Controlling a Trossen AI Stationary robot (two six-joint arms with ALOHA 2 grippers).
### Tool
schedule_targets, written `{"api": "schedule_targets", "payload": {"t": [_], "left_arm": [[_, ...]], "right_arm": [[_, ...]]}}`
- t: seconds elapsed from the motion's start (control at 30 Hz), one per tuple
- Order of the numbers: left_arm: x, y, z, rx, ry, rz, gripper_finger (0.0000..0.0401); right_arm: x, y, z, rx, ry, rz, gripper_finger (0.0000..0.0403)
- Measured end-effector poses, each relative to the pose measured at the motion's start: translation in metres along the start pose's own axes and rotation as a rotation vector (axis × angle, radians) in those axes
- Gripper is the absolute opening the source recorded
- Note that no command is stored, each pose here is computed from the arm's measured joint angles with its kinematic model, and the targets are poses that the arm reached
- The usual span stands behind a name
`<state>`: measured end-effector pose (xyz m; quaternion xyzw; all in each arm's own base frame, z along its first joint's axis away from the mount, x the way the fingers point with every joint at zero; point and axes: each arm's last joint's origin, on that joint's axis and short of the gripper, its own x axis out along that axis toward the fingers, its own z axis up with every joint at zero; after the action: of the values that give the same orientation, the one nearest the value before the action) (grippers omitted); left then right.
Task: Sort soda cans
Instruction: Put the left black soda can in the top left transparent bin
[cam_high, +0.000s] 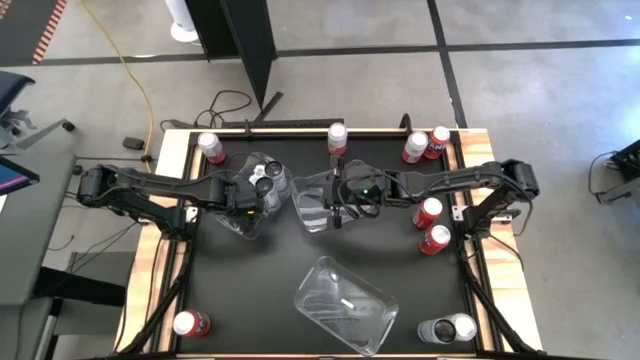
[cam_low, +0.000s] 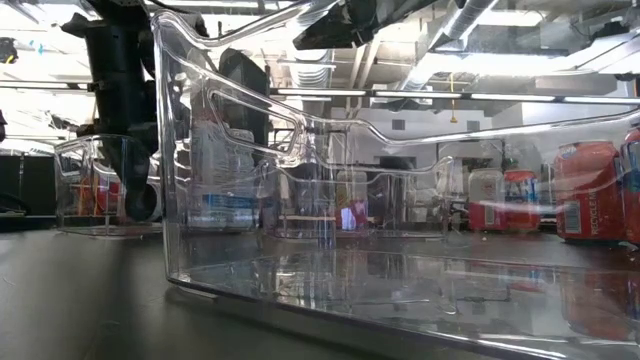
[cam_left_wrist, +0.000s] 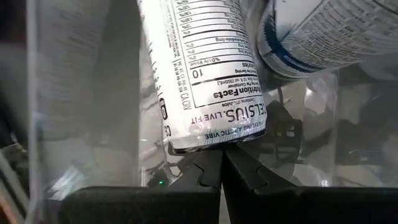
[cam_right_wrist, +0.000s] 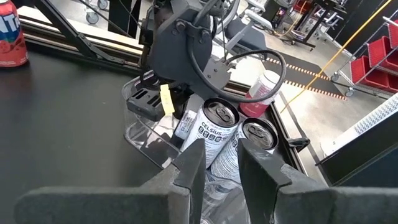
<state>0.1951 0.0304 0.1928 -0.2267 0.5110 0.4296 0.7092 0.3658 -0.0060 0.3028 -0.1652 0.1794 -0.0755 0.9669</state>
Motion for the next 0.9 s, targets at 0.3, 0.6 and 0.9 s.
{"api": "schedule_targets", "payload": {"t": [0.3, 0.6, 0.9], "left_arm": [[-0.0053, 0.0029, -0.0011, -0.015, -0.065, 0.032, 0.0], [-0.0054, 0.0025, -0.0007, -0.017, -0.075, 0.032, 0.0], [-0.0021, 0.0014, -0.0043, -0.039, -0.013, -0.022, 0.0]], "right_arm": [[0.0, 0.0, 0.0, 0.008, 0.0, 0.0, 0.0113], [0.0001, 0.0, 0.0, 0.008, 0.0, 0.0, 0.0113], [0.0001, 0.0, 0.0, 0.008, 0.0, 0.0, 0.0113]]}}
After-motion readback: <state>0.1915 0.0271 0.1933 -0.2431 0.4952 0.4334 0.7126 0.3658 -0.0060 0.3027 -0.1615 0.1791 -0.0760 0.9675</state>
